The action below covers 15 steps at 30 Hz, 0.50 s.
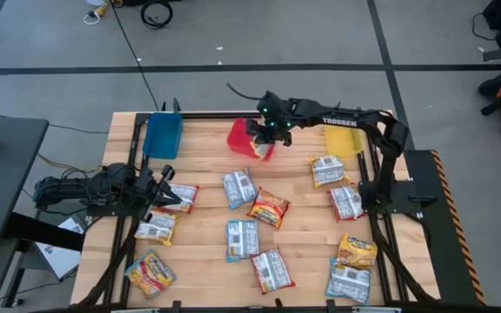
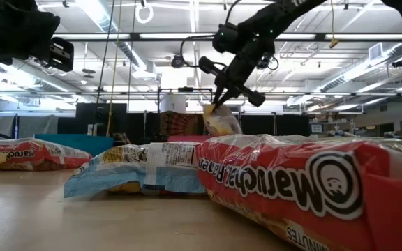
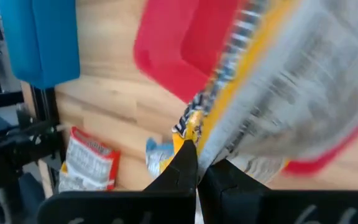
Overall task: Sort Maruchan noodles
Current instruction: Put the yellow noodle pack into the red bin
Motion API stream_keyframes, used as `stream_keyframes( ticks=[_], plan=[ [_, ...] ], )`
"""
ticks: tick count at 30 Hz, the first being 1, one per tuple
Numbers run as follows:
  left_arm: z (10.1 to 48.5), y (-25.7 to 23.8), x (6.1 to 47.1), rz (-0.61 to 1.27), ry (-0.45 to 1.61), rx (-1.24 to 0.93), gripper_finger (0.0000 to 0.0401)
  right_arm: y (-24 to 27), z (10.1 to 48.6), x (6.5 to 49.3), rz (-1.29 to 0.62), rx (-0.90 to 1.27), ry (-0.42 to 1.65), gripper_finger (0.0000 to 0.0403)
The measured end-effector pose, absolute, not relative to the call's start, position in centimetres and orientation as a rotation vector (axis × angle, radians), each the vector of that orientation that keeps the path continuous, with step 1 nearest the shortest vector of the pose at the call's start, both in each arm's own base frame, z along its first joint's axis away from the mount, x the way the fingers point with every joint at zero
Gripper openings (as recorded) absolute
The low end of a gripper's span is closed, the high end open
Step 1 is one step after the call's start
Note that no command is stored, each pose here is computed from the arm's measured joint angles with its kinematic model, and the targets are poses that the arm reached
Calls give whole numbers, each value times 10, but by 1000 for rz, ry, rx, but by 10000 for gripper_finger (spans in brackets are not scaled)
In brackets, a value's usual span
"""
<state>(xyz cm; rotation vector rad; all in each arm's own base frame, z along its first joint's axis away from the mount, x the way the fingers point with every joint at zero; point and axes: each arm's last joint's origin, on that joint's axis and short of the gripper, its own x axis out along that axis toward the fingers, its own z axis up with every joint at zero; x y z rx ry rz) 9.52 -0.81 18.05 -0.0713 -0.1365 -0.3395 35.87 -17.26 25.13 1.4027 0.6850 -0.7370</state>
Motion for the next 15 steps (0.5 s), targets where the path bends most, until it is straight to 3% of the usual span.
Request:
stream_keyframes(
  ticks=[8,15],
  plan=[
    [181,-8,95,-339,-136,-72,32,-183,258,359,-676,1350,609,3],
    [181,-8,95,-340,-136,-72,32,-184,253,353,-843,1311,618,3]
  ],
)
